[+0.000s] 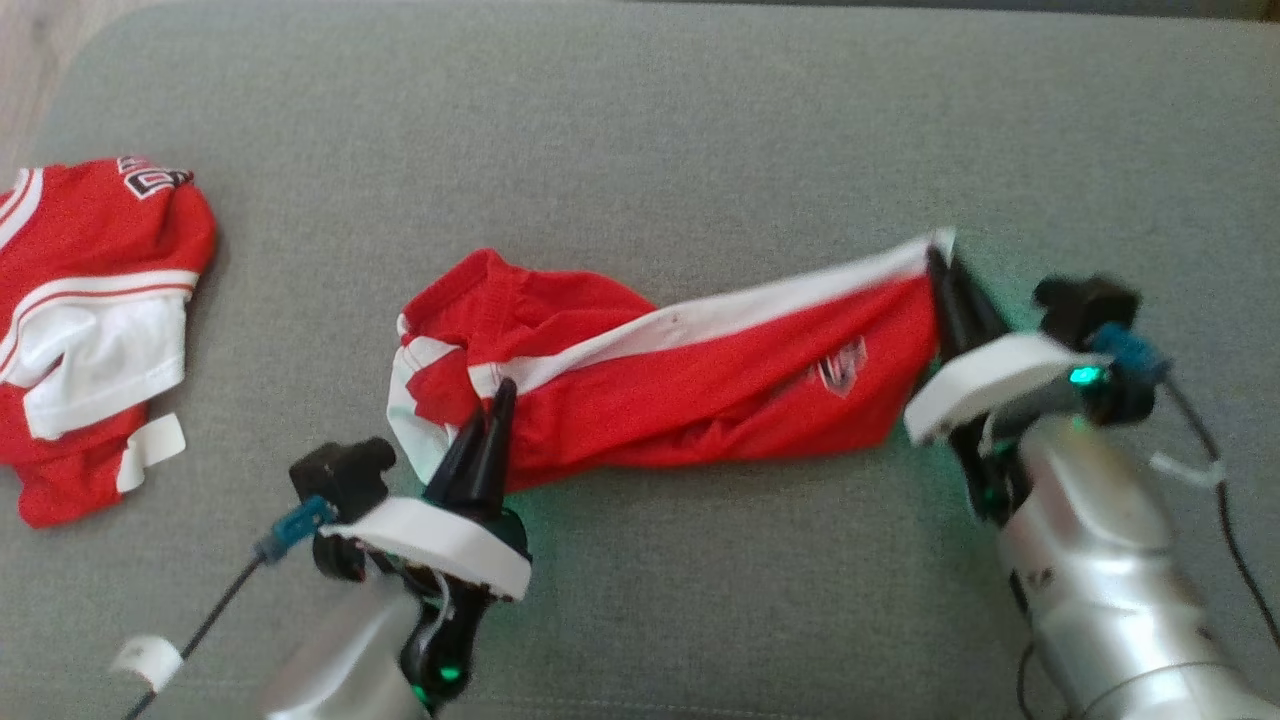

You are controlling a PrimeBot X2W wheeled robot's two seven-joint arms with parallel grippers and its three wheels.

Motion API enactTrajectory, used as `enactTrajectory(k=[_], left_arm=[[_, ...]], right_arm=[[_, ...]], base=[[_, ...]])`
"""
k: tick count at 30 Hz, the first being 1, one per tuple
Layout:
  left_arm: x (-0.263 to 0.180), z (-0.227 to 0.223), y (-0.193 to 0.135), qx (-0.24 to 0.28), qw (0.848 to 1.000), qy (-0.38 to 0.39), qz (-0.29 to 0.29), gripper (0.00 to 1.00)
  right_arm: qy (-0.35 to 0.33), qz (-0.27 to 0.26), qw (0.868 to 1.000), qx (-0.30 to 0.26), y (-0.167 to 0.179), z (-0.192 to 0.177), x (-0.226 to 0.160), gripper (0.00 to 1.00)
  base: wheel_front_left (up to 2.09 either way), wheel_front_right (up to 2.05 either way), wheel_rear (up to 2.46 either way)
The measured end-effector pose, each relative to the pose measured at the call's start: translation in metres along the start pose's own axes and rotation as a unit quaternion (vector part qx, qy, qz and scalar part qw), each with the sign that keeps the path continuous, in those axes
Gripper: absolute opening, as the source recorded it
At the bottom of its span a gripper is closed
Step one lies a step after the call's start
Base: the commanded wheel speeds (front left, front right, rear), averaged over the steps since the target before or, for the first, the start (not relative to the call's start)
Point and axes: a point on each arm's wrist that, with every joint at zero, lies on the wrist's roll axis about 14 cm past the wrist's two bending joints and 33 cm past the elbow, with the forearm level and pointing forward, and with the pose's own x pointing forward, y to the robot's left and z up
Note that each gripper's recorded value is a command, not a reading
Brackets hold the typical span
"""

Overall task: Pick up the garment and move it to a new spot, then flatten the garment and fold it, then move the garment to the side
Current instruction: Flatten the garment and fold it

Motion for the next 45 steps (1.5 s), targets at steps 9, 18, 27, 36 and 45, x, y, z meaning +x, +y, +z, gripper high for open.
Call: enactTrajectory(k=[9, 18, 27, 36, 45], left_arm=[[0.008, 0.159, -0.058, 0.187, 0.965, -0.152, -0.102, 0.0], [-0.009, 0.247, -0.129, 0.27, 0.923, -0.218, -0.165, 0.0], [0.021, 0.258, -0.136, 0.263, 0.929, -0.191, -0.175, 0.0], [0.087, 0.283, -0.116, 0.273, 0.922, -0.233, -0.147, 0.0], [0.108, 0.348, -0.124, 0.211, 0.902, -0.35, -0.139, 0.0]], right_arm=[[-0.241, 0.011, 0.97, 0.017, 0.012, 0.165, -0.037, 0.0], [-0.382, 0.027, 0.922, -0.06, 0.017, 0.282, -0.094, 0.0], [-0.387, 0.044, 0.911, -0.137, 0.022, 0.331, -0.077, 0.0], [-0.384, 0.019, 0.906, -0.176, 0.001, 0.348, -0.012, 0.0], [-0.434, 0.001, 0.888, -0.154, -0.007, 0.381, 0.017, 0.0]], base=[[0.0, 0.0, 0.0], [0.0, 0.0, 0.0], [0.0, 0.0, 0.0], [0.0, 0.0, 0.0], [0.0, 0.0, 0.0]])
